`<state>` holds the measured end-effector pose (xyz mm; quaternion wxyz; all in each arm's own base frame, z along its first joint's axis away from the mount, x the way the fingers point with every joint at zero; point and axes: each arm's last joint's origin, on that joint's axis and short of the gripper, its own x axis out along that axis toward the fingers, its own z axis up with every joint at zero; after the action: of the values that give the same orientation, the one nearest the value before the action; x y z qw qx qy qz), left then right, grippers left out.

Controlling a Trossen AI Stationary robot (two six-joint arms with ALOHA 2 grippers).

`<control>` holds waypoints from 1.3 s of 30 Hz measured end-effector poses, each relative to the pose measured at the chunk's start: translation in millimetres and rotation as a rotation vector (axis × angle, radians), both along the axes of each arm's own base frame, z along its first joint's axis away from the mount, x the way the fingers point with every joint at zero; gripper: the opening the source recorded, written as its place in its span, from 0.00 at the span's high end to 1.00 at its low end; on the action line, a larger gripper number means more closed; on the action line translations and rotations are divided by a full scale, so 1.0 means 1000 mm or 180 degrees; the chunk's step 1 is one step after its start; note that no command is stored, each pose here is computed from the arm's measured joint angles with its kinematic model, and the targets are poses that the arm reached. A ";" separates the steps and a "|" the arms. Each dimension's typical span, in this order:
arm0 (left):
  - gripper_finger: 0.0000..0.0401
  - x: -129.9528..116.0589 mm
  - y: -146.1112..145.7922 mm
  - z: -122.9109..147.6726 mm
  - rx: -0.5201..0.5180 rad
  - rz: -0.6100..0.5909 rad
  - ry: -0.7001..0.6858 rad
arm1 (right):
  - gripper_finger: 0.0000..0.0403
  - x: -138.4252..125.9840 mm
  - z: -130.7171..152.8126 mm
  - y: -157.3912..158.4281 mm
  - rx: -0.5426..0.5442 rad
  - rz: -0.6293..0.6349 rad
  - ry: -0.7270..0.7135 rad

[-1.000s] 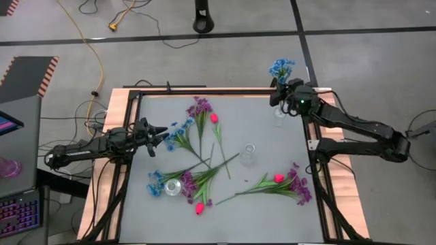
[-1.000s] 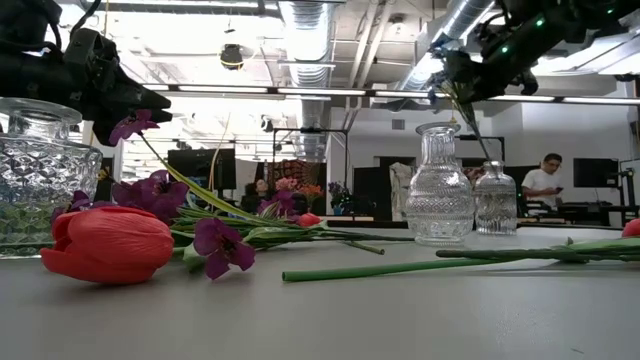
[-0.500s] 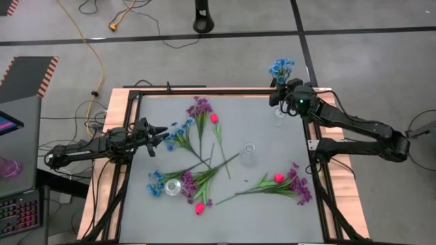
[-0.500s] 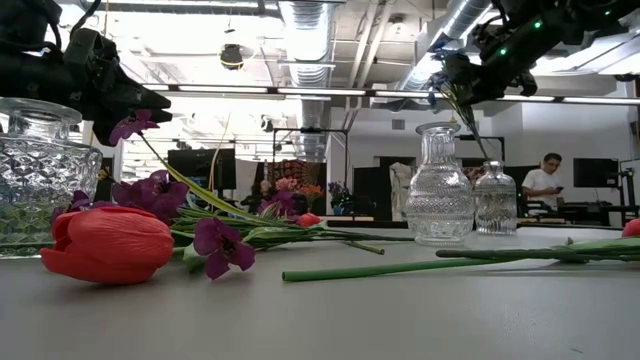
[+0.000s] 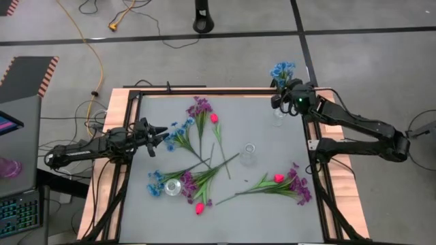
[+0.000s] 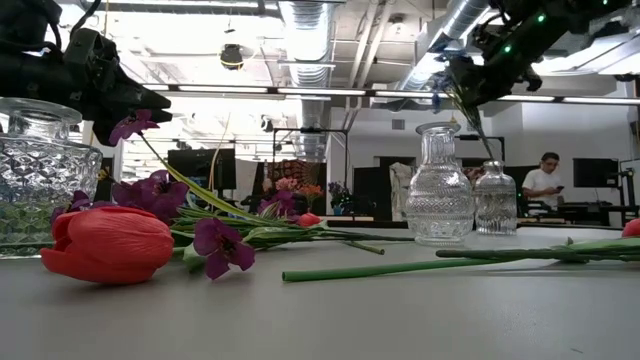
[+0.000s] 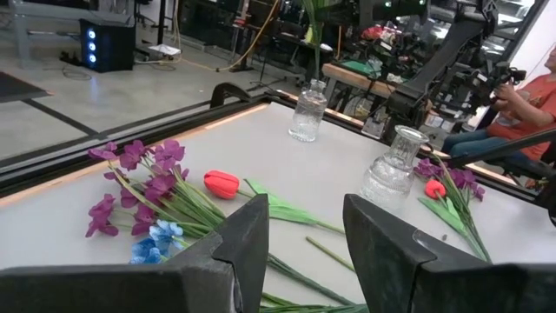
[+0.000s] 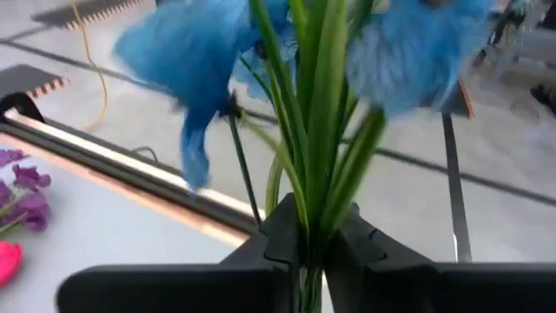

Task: Sort flowers into vase by color
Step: Put the top right blue flowers into the top transparent vase, then put the top blue flowers into the top transparent vase

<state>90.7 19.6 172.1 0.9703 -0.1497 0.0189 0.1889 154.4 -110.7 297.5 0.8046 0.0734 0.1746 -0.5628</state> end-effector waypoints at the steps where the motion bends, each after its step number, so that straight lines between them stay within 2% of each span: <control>1: 0.66 0.000 0.000 0.000 0.0000 0.0000 0.0000 | 0.80 -0.001 0.003 0.001 0.0050 -0.0024 -0.0005; 10: 0.66 0.000 0.000 0.000 0.0001 0.0008 0.0000 | 0.51 -0.009 0.023 0.005 0.0208 -0.0057 0.0161; 14: 0.66 0.000 0.001 0.000 0.0008 0.0066 -0.0002 | 0.43 -0.014 0.030 0.009 0.0371 0.0021 0.0337; 17: 0.66 0.000 0.001 0.000 0.0008 0.0066 -0.0003 | 0.41 -0.019 0.034 0.014 0.0621 0.0221 0.0443; 25: 0.66 0.000 0.001 0.000 0.0008 0.0070 -0.0003 | 0.41 -0.030 0.047 0.028 0.1406 0.0473 0.0230; 29: 0.66 0.000 0.001 0.000 0.0009 0.0071 -0.0004 | 0.41 -0.034 0.048 0.032 0.1663 0.0540 0.0218; 39: 0.66 0.000 0.001 0.001 0.0016 0.0076 -0.0055 | 0.41 -0.033 0.047 0.037 0.2047 0.0897 0.0118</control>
<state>90.7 20.3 173.4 0.9685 -0.1491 0.0083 0.1993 121.3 -73.7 344.5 0.8068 0.2881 0.3659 -0.3636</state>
